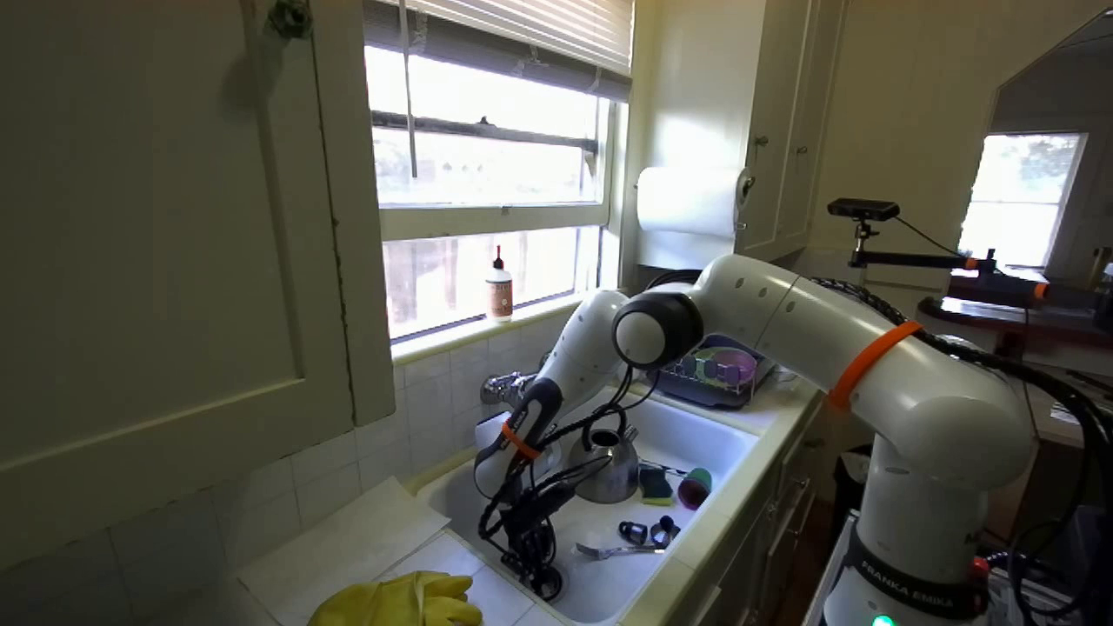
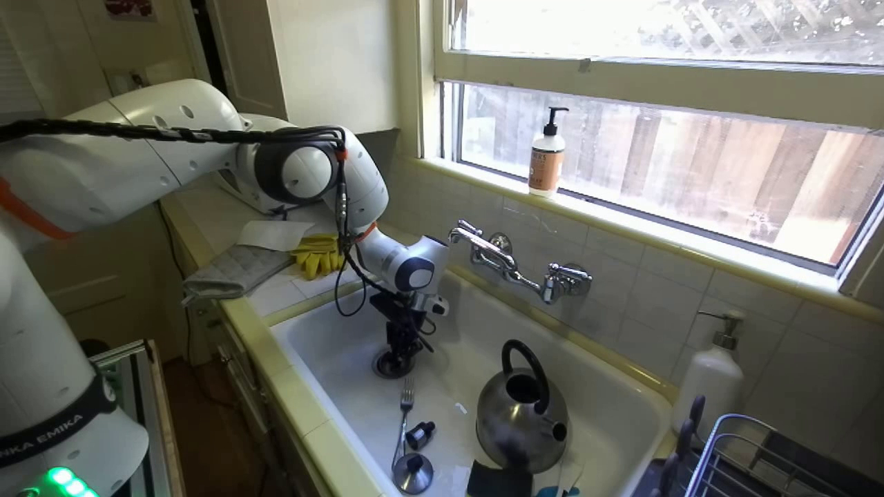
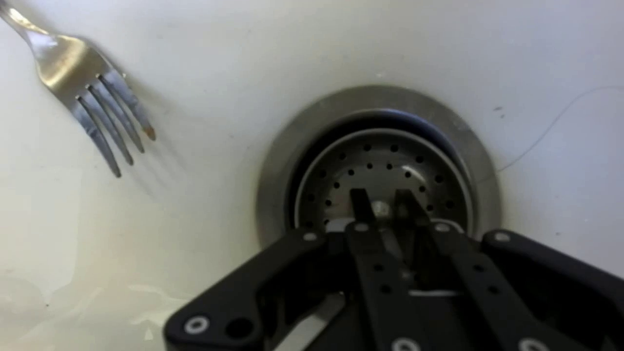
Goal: Put the stopper into the sink drain
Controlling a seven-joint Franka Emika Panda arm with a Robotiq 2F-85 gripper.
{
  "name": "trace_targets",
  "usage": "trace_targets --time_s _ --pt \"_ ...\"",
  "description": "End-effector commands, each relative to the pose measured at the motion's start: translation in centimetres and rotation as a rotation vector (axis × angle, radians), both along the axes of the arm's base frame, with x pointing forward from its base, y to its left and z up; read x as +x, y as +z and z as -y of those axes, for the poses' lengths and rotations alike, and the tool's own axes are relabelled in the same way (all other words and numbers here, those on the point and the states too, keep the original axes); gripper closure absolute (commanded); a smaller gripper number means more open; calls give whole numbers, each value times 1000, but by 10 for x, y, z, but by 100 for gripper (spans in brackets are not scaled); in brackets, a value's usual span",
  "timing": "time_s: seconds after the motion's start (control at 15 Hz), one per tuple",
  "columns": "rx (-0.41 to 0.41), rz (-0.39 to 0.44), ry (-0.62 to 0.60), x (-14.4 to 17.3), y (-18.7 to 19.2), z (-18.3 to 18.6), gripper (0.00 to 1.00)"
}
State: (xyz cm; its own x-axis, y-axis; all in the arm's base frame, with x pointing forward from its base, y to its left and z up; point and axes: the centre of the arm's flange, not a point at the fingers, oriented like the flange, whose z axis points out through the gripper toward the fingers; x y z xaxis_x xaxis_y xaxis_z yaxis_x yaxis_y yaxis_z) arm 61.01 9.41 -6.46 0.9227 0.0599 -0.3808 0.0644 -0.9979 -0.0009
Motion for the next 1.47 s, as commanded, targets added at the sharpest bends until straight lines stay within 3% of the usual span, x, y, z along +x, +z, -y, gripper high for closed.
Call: trace_targets --time_s 0.0,0.73,0.8,0.87,1.27,1.4 --pt "-58 23 -24 -10 -6 -5 96" --pt "-95 6 -49 -10 -20 -4 96" --pt "-97 13 -52 -9 -20 -4 57" --pt "-92 16 -55 -9 -18 -3 56" --pt "-65 44 -65 -12 -6 -1 13" --pt "-55 43 -64 -14 -2 -4 8"
